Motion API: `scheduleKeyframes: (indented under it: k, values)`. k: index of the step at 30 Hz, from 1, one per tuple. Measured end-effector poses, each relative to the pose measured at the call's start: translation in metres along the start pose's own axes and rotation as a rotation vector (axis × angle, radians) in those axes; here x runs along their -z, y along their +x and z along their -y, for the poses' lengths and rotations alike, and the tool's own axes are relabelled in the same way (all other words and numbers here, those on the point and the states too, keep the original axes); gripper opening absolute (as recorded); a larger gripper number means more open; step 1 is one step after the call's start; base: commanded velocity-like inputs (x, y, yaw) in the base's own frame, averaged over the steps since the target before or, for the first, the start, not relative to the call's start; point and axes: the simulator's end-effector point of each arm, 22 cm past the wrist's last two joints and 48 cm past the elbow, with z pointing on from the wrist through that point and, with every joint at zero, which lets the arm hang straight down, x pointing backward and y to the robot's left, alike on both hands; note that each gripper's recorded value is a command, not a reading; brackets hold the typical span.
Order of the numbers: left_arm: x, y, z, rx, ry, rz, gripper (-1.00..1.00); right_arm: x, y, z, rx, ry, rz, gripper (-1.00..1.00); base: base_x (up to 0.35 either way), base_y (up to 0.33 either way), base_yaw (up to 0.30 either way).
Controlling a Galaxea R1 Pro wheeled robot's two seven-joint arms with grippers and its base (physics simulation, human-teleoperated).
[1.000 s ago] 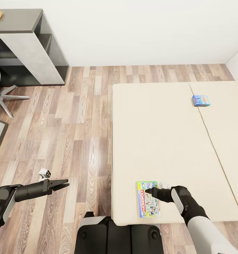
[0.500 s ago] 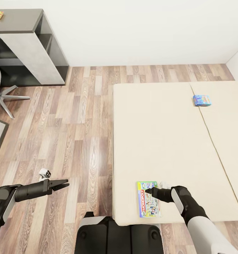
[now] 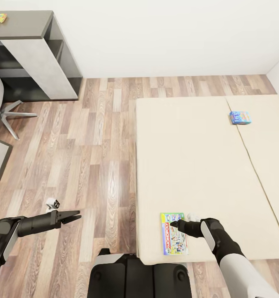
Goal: Put all the toys in the child's room - the three board games (two on the bed and one on the table), the two jigsaw puzzles on the table, and the tennis ball on the table - inside the toy box on the table in the child's room.
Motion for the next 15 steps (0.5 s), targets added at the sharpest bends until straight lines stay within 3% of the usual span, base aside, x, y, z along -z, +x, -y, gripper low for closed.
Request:
scheduleKeyframes:
  k: [15]
  values:
    - [0.0000, 0.0000, 0.0000, 0.000, 0.000, 0.000, 1.00, 0.0000, 0.0003, 0.0000, -0.001, 0.000, -0.002, 1.00, 0.000, 0.087, 0.000]
